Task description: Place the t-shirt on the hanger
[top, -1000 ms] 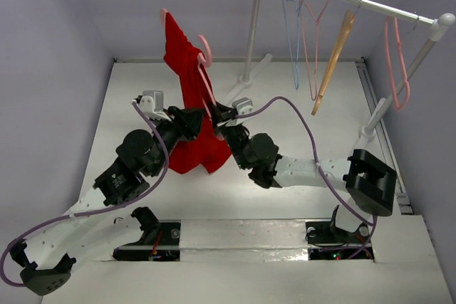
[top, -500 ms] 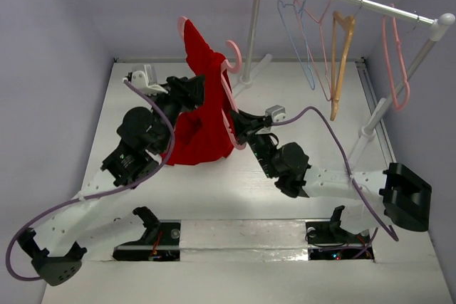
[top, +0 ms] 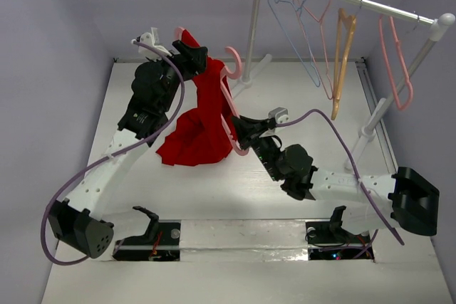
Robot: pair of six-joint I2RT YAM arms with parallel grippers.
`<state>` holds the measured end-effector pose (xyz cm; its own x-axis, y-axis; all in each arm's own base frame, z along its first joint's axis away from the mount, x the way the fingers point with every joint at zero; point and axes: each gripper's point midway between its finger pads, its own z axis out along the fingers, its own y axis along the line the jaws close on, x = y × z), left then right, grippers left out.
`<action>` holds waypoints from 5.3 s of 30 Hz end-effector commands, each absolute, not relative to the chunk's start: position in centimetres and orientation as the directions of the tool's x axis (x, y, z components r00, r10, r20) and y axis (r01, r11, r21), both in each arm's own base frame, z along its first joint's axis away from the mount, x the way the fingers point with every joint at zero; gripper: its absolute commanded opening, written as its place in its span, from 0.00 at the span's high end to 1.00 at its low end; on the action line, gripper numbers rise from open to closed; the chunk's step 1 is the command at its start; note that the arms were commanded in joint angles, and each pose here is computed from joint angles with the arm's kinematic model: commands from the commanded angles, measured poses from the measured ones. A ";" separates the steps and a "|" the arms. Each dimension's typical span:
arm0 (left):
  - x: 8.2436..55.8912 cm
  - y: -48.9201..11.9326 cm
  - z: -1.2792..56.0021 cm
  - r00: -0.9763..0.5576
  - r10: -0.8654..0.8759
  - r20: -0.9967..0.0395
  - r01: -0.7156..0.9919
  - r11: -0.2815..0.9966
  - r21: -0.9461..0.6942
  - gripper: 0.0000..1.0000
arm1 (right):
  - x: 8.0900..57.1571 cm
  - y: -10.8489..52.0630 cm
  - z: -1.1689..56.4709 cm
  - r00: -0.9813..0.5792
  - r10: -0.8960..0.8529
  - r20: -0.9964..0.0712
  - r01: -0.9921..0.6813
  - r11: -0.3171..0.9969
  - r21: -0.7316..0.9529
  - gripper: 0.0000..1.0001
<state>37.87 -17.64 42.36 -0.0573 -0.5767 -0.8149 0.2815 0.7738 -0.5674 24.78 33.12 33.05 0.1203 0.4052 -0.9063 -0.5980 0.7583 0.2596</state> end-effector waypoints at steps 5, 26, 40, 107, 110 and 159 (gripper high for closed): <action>37.9 -18.7 45.9 -0.042 -0.632 -0.773 0.401 0.698 -0.593 0.39 | 24.4 33.9 35.8 0.129 0.490 -0.862 -0.639 0.706 0.305 1.00; 38.2 -14.8 42.2 0.013 -0.638 -0.770 0.254 0.747 -0.615 0.38 | 25.2 34.4 36.3 0.135 0.472 -0.871 -0.614 0.730 0.300 1.00; 41.1 -15.3 41.7 -0.039 -0.632 -0.774 0.261 0.741 -0.618 0.39 | 24.8 34.6 36.3 0.129 0.463 -0.877 -0.636 0.717 0.285 1.00; 38.2 -19.8 37.1 -0.152 -0.798 -0.583 0.369 0.501 -0.783 1.00 | 24.7 38.8 35.1 0.200 0.311 -0.929 -0.700 0.708 0.086 1.00; 37.6 -19.5 37.4 -0.145 -0.798 -0.586 0.374 0.504 -0.779 1.00 | 24.6 38.8 34.8 0.185 0.309 -0.933 -0.703 0.705 0.094 1.00; 29.9 -17.6 43.6 -0.253 -0.785 -0.566 0.541 0.370 -0.755 1.00 | 29.9 38.5 22.8 -0.070 -0.088 -0.994 -0.838 0.546 0.010 0.55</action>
